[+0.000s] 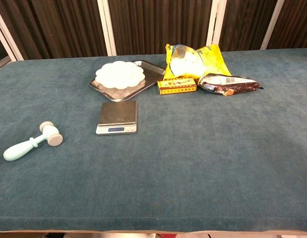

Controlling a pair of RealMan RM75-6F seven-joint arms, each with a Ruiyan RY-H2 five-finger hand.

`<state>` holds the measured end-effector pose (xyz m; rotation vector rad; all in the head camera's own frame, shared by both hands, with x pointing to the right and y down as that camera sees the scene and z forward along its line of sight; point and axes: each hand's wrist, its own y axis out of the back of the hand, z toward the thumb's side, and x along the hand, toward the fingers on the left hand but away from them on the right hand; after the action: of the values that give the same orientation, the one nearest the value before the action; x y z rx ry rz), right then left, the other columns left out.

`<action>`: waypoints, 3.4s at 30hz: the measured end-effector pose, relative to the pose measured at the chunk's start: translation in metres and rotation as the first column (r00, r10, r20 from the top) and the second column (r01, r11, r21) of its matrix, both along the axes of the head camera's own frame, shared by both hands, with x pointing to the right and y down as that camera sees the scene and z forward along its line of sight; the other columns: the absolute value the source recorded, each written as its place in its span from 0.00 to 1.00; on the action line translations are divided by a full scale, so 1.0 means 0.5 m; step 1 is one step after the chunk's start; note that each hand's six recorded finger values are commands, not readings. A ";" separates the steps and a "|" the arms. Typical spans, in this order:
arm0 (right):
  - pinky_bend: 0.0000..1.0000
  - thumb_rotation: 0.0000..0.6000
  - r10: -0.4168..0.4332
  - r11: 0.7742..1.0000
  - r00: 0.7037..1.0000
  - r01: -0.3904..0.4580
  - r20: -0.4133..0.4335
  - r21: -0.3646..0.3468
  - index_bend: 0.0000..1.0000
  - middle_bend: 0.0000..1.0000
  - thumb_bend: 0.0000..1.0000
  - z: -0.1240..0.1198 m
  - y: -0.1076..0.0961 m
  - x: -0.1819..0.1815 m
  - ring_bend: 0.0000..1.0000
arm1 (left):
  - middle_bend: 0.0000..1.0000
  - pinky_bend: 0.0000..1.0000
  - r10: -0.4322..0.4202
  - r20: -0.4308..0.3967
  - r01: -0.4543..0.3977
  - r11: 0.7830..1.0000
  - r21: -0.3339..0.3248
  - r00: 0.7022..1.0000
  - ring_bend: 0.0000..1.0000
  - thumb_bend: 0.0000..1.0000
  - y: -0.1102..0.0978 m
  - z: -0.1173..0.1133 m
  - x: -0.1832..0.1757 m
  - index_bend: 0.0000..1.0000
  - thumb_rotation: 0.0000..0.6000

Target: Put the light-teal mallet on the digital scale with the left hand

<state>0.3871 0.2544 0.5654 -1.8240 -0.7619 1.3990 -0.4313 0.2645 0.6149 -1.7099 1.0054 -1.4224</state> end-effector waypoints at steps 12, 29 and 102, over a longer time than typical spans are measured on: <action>0.00 1.00 -0.002 1.000 1.000 0.002 0.011 -0.010 0.00 0.00 0.14 0.001 0.000 -0.002 0.00 | 0.21 0.83 0.033 -0.013 -0.033 0.999 -0.023 0.999 0.77 0.36 -0.001 0.074 0.071 0.09 1.00; 0.00 1.00 -0.005 1.000 1.000 0.006 0.028 -0.028 0.00 0.00 0.14 0.005 -0.008 -0.005 0.00 | 0.31 1.00 -0.007 0.151 0.020 0.996 -0.086 0.989 0.92 0.34 -0.046 0.205 0.131 0.28 1.00; 0.00 1.00 0.056 0.998 0.998 -0.055 0.040 -0.031 0.00 0.00 0.14 -0.020 -0.021 0.040 0.00 | 0.60 1.00 0.060 0.100 -0.064 0.997 0.041 0.993 1.00 0.45 -0.231 0.287 0.512 0.54 1.00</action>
<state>0.4071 0.2438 0.5552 -1.8720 -0.8222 1.4193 -0.1752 0.1490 0.7583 -1.6091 0.9151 -1.4206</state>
